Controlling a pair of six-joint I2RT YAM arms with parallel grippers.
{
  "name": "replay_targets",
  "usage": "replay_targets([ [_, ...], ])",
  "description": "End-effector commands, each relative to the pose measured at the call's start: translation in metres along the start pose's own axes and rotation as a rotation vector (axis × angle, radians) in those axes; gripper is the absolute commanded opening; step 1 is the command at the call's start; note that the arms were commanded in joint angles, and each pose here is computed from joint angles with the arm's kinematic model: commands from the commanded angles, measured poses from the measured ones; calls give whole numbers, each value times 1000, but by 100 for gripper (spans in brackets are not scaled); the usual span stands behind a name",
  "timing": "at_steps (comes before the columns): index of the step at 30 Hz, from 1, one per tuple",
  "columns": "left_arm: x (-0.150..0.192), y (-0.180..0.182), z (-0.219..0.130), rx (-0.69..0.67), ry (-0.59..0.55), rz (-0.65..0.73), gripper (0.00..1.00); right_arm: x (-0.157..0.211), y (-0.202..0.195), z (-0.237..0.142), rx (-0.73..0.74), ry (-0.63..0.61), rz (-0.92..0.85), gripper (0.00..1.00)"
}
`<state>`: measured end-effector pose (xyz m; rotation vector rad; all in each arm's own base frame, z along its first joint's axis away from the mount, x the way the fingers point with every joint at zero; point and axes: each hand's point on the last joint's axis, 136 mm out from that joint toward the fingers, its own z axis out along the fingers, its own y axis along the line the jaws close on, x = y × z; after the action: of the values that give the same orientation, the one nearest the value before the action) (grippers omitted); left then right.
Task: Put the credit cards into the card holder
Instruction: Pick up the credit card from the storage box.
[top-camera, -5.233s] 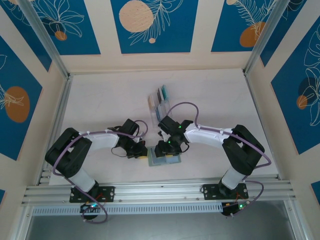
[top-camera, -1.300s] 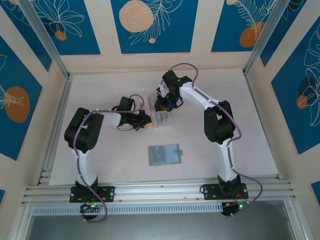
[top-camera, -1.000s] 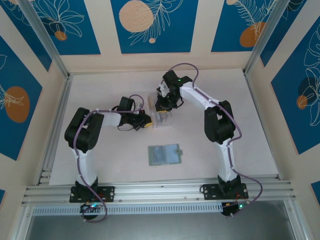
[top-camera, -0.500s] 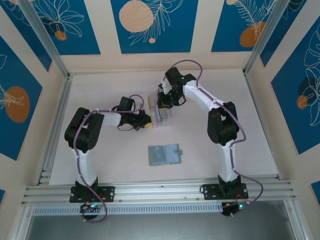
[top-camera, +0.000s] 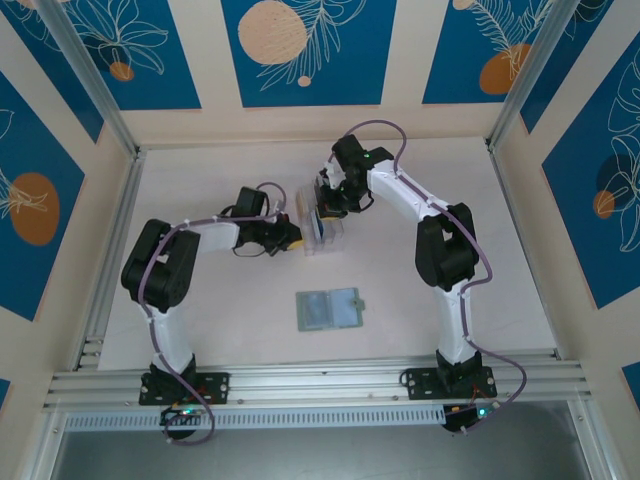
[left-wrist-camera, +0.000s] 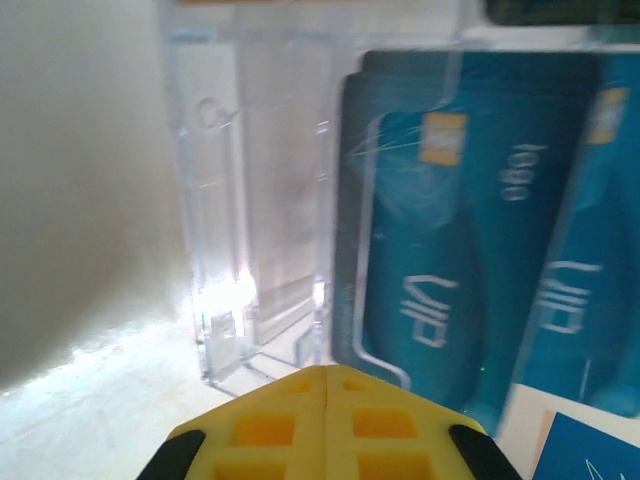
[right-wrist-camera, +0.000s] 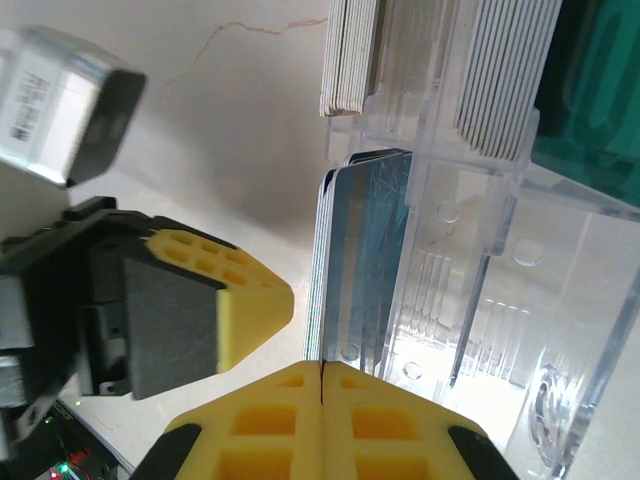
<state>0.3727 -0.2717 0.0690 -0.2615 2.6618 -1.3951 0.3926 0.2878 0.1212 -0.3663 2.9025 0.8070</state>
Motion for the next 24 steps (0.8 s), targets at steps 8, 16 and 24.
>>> replay_targets([
  [8, -16, -24, -2, 19, -11, 52, 3, 8, 3, 11, 17, 45, 29, 0],
  [16, -16, -33, 18, 37, 19, 66, 3, 12, 5, 8, -2, 62, 35, 10],
  [24, -13, -26, 28, 27, 31, 56, 4, 12, 10, 7, -65, 71, 56, 13],
])
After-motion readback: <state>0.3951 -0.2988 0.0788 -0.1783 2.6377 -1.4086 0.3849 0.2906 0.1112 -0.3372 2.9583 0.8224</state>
